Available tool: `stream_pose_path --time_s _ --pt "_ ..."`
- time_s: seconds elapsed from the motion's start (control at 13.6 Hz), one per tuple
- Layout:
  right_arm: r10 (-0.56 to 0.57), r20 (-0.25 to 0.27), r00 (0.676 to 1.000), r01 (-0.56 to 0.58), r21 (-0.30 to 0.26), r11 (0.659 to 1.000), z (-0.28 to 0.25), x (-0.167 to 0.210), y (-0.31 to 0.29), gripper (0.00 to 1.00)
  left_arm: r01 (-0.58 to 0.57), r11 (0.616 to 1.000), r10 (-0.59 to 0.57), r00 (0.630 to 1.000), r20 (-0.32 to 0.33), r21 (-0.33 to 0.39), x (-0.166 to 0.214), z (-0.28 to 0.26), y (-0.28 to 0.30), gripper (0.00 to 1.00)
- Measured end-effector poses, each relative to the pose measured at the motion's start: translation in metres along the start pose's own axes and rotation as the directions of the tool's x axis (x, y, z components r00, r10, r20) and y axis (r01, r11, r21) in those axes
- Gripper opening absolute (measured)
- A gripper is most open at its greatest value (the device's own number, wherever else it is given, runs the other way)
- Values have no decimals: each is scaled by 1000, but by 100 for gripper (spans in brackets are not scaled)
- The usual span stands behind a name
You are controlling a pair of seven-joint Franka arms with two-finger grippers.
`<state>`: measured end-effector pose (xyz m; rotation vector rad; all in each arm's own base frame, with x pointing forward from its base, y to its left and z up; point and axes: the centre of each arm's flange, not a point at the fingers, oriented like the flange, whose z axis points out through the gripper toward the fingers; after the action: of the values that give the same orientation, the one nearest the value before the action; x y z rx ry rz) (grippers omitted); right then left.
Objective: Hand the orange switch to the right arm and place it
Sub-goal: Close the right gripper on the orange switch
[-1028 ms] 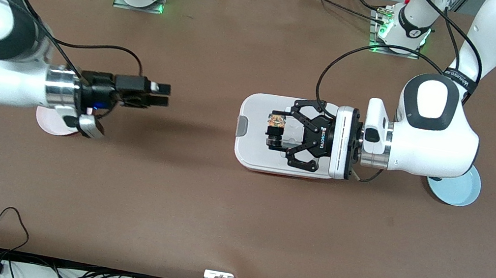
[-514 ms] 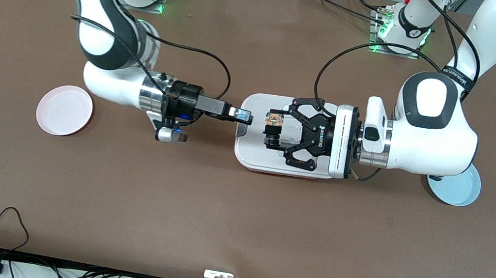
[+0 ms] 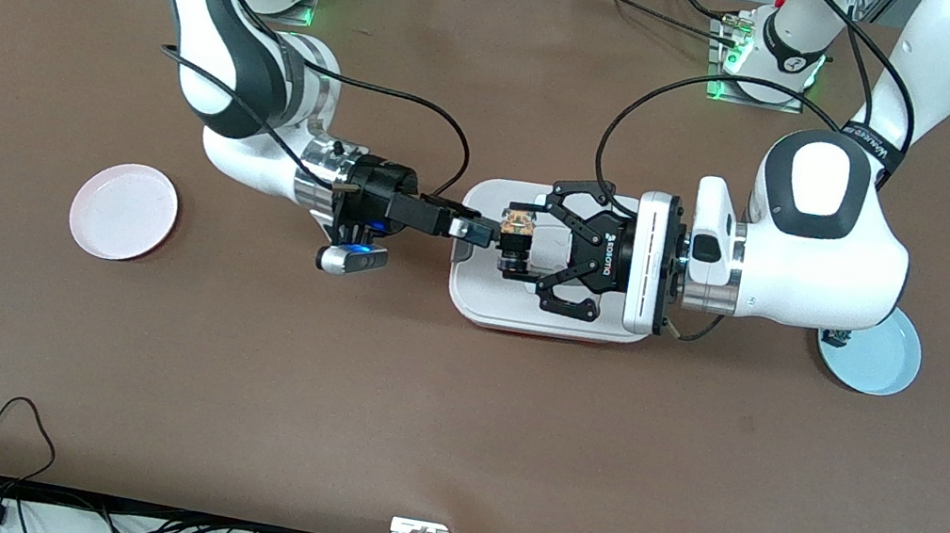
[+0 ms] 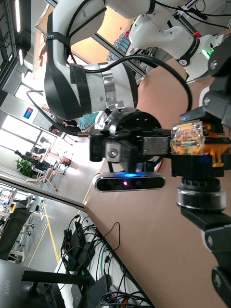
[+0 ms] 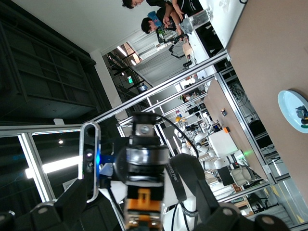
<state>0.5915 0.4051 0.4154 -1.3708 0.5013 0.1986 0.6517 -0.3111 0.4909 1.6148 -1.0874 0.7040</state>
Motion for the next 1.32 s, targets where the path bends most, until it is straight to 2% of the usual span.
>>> stream_pose_path --time_s 0.81,0.95,1.03,1.17,1.25,1.32 --pt "21 -13 1000 -21 -8 1000 13 -6 3 86 3 1000 -3 1000 -5 -3 0 1 1 72" --pt "24 -14 1000 -24 -8 1000 14 -6 3 71 3 1000 -3 1000 -5 -4 1 1 1 72" --pt "24 -14 1000 -25 -8 1000 14 -6 3 71 3 1000 -3 1000 -5 -4 1 1 1 72" --pt "24 -14 1000 -24 -4 1000 13 -6 1 47 4 1000 -4 1000 -4 -5 0 1 1 72" --pt "23 -15 1000 -23 -2 1000 13 -5 -1 39 7 1000 -7 1000 -2 -6 -2 2 1 72" --pt "23 -15 1000 -23 -2 1000 13 -5 0 39 7 1000 -7 1000 -1 -7 -2 3 1 72"
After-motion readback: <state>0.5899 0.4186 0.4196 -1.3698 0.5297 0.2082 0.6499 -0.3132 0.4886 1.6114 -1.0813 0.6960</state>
